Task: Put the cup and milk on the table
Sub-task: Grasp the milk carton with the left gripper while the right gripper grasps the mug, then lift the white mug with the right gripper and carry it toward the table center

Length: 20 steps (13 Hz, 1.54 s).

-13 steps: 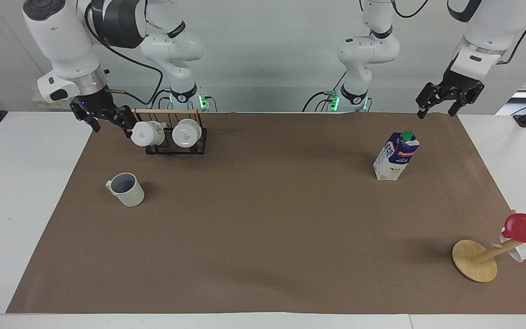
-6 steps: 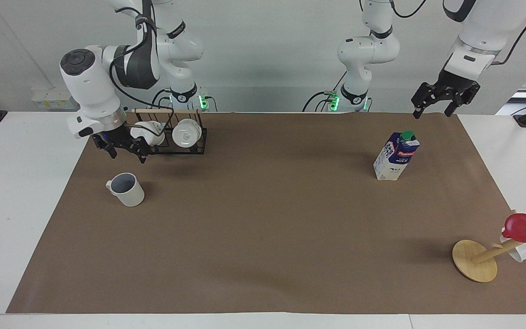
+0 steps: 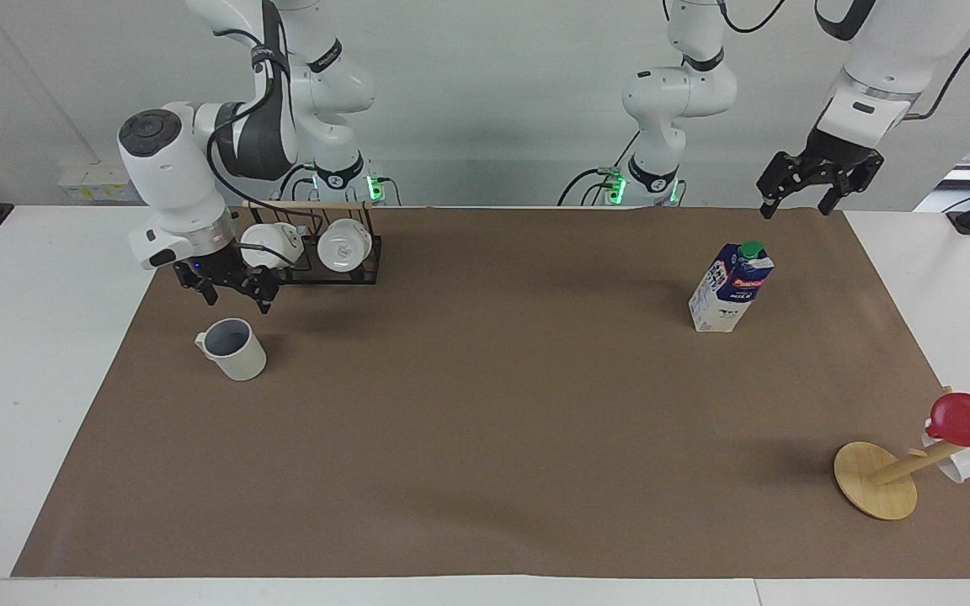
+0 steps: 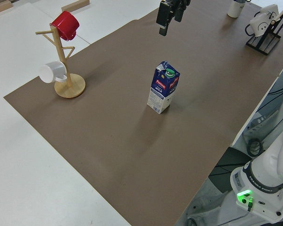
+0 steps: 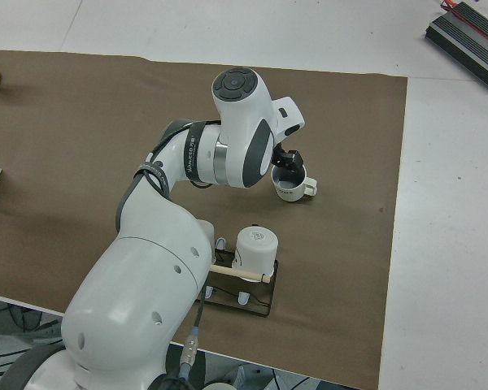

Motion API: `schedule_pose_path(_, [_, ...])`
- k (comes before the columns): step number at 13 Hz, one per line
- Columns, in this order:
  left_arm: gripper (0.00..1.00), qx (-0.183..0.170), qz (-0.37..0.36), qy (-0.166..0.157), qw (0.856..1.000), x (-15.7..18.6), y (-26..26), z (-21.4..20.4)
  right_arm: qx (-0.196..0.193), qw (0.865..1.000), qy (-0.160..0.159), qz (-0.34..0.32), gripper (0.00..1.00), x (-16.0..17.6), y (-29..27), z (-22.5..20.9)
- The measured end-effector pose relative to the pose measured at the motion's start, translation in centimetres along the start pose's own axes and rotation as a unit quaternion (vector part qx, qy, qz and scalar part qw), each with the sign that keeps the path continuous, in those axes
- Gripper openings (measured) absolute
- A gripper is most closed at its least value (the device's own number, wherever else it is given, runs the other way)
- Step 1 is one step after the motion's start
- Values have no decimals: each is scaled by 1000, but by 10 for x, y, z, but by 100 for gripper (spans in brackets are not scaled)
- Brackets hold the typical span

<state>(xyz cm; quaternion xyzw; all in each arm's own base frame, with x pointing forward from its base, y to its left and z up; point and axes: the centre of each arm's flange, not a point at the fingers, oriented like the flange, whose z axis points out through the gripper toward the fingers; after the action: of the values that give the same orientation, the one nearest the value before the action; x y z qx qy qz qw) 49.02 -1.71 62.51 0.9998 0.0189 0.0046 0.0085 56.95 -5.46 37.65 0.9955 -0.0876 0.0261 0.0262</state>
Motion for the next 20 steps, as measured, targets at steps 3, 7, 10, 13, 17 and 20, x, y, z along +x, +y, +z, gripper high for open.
schedule_pose_path(3, [100, 1, 23, -11, 1000, -21, -4, 24, -1, 1000, -8, -2, 100, -4, -1, 18])
schedule_pose_path(7, [100, 2, 36, -11, 999, -30, -4, 64, -2, 1000, -1, -24, 94, -3, -1, 18])
schedule_pose_path(10, [100, 2, 43, 5, 999, -27, -5, 77, -2, 999, -1, -53, 56, -3, -1, 18])
schedule_pose_path(13, [100, 2, 56, 19, 998, -25, -10, 95, -2, 998, -2, -56, 22, -4, -1, 19])
schedule_pose_path(17, [100, 2, 63, 16, 998, -28, -26, 125, -2, 999, -1, -54, 4, -3, -1, 18])
schedule_pose_path(20, [100, 2, 65, 22, 998, -32, -31, 152, 0, 998, 22, -50, 4, 10, -14, -6])
